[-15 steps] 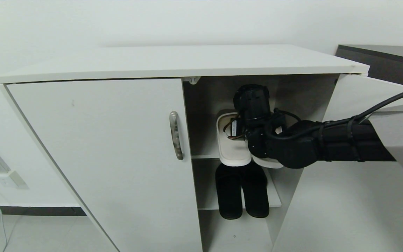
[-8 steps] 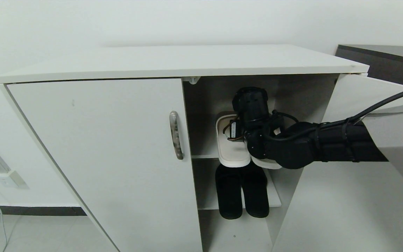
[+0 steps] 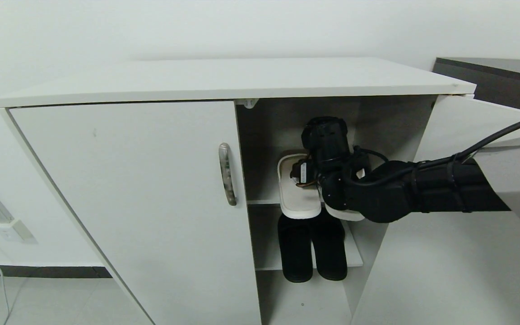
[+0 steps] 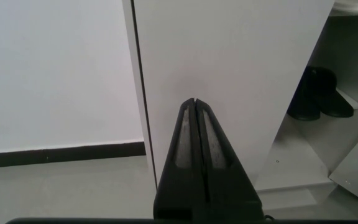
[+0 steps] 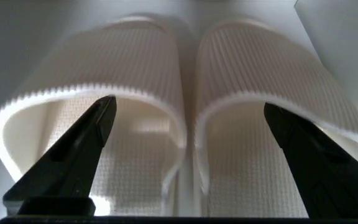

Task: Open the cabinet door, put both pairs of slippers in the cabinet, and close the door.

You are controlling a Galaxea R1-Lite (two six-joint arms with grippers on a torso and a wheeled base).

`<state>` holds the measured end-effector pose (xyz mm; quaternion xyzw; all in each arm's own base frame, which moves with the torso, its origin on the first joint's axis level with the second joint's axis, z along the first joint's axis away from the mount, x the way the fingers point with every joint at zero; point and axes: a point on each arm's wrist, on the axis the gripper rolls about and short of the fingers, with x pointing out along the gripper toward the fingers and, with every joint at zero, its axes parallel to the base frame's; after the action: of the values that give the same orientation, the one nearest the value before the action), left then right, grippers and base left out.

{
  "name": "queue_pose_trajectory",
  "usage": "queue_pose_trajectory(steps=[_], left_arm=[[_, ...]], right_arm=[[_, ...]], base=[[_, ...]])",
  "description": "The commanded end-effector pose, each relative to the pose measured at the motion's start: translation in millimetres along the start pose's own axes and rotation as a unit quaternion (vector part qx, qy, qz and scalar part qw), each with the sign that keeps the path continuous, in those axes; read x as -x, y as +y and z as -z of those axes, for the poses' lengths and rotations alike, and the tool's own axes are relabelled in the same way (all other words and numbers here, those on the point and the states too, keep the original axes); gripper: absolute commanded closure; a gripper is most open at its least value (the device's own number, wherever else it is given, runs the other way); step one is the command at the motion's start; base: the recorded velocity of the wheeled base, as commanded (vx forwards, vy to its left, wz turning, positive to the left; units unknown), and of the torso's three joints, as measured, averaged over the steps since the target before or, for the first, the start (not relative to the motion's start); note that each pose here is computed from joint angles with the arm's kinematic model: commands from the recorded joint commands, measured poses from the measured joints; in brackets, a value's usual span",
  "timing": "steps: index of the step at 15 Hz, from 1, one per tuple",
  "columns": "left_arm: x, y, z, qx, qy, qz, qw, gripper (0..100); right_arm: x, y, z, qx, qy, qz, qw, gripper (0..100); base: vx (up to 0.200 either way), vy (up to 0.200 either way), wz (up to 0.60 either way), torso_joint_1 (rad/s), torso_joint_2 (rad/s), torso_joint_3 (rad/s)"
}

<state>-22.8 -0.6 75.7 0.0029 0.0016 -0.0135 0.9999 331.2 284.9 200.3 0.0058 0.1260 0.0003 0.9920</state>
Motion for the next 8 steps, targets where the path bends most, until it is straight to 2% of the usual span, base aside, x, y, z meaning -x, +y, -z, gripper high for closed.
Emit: queue_pose_trajectory(steps=[1, 5, 8], left_arm=[[-0.1, 0.0, 0.0, 0.0, 0.001, 0.0, 1.0, 100], [-0.1, 0.0, 0.0, 0.0, 0.001, 0.0, 1.0, 100], [-0.1, 0.0, 0.0, 0.0, 0.001, 0.0, 1.0, 100]], right_arm=[[22.0, -5.7, -7.3, -0.002, -0.004, -0.011, 1.0, 0], [52.9, -16.1, -7.5, -0.001, 0.002, -0.025, 1.0, 0], [82.1, -21.4, 2.4, -0.003, 0.009, -0.047, 0.999, 0]], base=[[0.0, 0.0, 0.0, 0.0, 0.0, 0.0], [0.0, 0.0, 0.0, 0.0, 0.0, 0.0], [0.0, 0.0, 0.0, 0.0, 0.0, 0.0]])
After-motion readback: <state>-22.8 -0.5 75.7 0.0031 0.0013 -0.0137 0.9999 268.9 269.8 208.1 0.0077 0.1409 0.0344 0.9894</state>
